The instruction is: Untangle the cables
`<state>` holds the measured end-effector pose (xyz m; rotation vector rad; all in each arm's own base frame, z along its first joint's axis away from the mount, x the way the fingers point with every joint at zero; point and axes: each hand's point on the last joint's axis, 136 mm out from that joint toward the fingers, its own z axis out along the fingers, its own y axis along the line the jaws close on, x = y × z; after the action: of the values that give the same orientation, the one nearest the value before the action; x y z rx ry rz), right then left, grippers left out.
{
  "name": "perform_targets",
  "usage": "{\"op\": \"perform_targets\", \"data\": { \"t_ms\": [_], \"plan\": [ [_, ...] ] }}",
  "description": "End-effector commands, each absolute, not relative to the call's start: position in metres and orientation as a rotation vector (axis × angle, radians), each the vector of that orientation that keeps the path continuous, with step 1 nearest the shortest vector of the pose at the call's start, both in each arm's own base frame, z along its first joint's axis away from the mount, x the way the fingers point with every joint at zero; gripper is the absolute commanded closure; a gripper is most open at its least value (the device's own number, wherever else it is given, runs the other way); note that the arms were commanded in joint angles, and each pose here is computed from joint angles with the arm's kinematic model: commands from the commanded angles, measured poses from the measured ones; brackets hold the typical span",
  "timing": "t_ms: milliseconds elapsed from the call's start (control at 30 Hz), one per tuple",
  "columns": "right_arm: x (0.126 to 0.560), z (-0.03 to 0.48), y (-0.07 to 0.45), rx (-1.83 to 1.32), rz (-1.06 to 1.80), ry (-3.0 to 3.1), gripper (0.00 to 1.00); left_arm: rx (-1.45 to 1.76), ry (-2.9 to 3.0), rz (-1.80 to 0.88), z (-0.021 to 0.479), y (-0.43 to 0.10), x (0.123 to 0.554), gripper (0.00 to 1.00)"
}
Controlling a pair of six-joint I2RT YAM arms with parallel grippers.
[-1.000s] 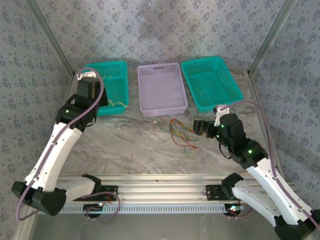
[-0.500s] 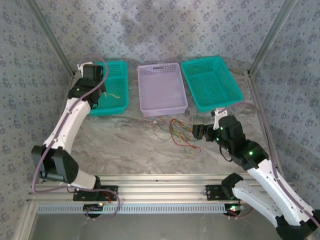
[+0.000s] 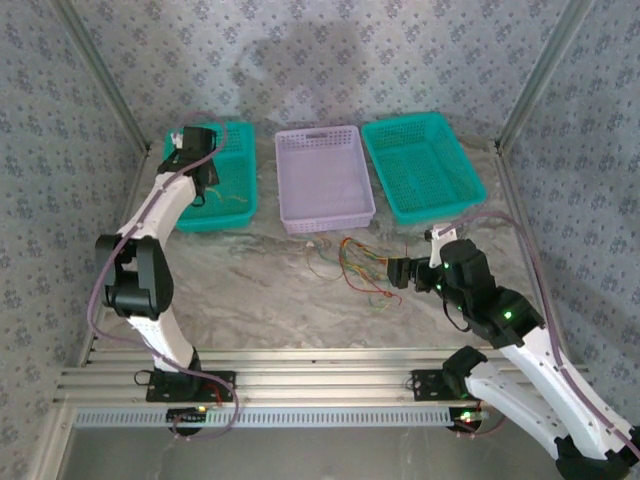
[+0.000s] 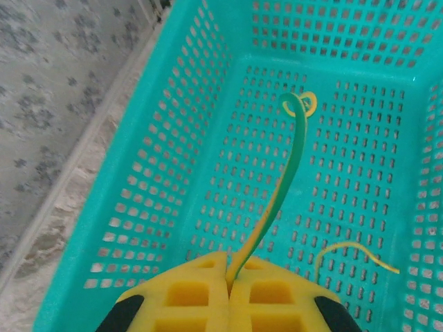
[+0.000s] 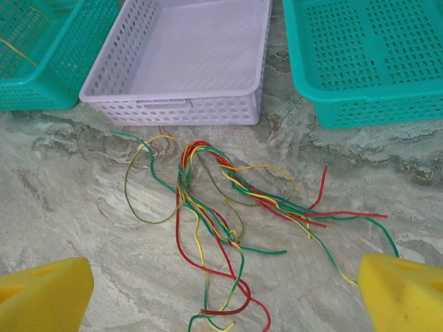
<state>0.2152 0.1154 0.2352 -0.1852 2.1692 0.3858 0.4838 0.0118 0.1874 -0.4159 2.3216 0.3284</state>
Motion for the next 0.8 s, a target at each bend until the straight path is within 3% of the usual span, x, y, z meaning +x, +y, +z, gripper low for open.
{"op": "perform_targets", "data": {
  "t_ms": [0,300,767],
  "plan": [
    [0.21,0.23,0.109,-0.195,0.349,2.183,0.0,-0.444,2.33,0.257,0.181,0.003,0.495,0.99],
    [0.209,0.228,0.108,-0.197,0.341,2.182,0.0,-0.44,2.38,0.155,0.165,-0.012,0.498,0.69],
    [0.209,0.226,0.111,-0.193,0.356,2.184,0.0,-0.356,2.329,0.123,0.223,-0.03,0.492,0.32]
  ]
}}
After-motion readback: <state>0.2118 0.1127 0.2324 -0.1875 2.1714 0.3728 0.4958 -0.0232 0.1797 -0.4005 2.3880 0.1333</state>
